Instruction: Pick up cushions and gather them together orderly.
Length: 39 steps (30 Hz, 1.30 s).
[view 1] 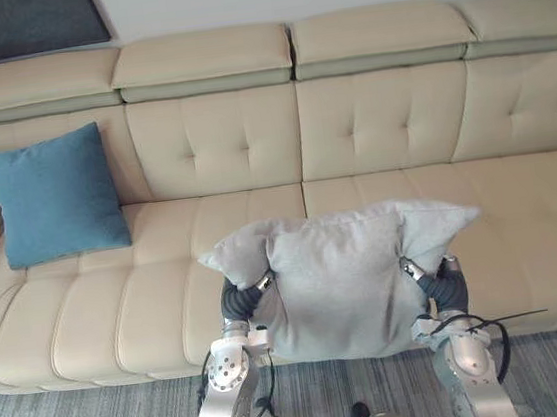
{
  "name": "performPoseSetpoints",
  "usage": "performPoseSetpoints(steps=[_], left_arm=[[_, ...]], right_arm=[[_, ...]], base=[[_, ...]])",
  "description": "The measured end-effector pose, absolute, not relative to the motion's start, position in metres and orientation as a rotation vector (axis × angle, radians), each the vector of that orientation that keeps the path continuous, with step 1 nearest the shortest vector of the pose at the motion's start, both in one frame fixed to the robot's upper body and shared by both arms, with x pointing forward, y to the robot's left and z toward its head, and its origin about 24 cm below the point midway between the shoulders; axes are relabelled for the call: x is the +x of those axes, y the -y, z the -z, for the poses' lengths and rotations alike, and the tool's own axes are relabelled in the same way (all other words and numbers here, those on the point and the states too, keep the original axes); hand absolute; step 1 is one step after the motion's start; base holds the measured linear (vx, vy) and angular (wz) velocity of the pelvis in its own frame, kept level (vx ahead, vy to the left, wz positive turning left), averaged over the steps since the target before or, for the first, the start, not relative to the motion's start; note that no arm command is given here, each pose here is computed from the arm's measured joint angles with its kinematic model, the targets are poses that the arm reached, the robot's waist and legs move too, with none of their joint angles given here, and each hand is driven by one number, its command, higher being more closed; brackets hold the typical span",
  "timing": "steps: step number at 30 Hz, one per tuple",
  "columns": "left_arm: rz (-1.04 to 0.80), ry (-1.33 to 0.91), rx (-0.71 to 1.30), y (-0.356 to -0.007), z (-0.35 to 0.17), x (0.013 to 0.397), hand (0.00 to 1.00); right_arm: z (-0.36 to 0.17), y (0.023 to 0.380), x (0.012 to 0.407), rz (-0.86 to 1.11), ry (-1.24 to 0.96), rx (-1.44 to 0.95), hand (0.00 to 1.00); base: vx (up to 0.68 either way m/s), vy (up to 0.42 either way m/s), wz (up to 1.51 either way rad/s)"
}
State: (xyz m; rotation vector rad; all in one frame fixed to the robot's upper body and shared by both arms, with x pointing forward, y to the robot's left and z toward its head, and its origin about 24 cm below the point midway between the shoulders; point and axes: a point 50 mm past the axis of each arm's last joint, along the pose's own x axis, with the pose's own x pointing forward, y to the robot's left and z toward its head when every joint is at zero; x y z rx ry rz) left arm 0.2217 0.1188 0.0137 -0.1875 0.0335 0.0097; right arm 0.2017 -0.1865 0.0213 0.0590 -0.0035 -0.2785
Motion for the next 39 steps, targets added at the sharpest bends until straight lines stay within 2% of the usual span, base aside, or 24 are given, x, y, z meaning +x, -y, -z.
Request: performPoseSetpoints(steps=[6, 9, 14, 19, 27, 31, 32, 33, 34, 39], left_arm=[[0.018, 0.014, -0.190, -0.114, -0.025, 0.225, 1.00], [0.051, 0.104, -0.121, -0.114, -0.045, 0.244, 1.00], [0.014, 0.367, -0.032, -0.109, -0.114, 0.298, 1.00], [-0.079, 0.567, 0.032, -0.113, -0.183, 0.338, 1.00], [-0.264, 0.786, 0.113, -0.133, -0.302, 0.379, 1.00], [-0.325, 0.803, 0.143, -0.142, -0.335, 0.386, 1.00], [-0.334, 0.806, 0.145, -0.142, -0.343, 0.388, 0.00], [-0.337, 0.807, 0.145, -0.143, -0.346, 0.388, 0.00], [-0.350, 0.809, 0.138, -0.144, -0.353, 0.388, 0.00], [-0.365, 0.832, 0.078, -0.145, -0.382, 0.385, 0.00]], right_arm=[[-0.029, 0.186, 0.210, 0.293, 0.043, 0.034, 1.00], [-0.057, 0.183, 0.240, 0.303, 0.171, 0.003, 1.00], [-0.122, 0.176, 0.304, 0.332, 0.392, -0.052, 1.00], [-0.194, 0.171, 0.345, 0.390, 0.573, -0.096, 1.00], [-0.330, 0.165, 0.381, 0.499, 0.786, -0.134, 1.00], [-0.365, 0.158, 0.386, 0.508, 0.790, -0.119, 1.00], [-0.371, 0.158, 0.387, 0.508, 0.783, -0.102, 1.00], [-0.373, 0.157, 0.387, 0.508, 0.783, -0.099, 1.00], [-0.376, 0.157, 0.388, 0.510, 0.774, -0.083, 0.00], [-0.390, 0.167, 0.383, 0.522, 0.781, 0.001, 0.00]], base=[[0.03, 0.058, -0.12], [0.00, 0.015, -0.08], [-0.06, 0.009, -0.04], [-0.12, -0.019, 0.00], [-0.09, -0.020, 0.08], [-0.04, -0.006, 0.08], [-0.03, -0.005, 0.06], [-0.02, -0.002, 0.04], [0.00, 0.000, 0.00], [0.00, 0.000, 0.00]])
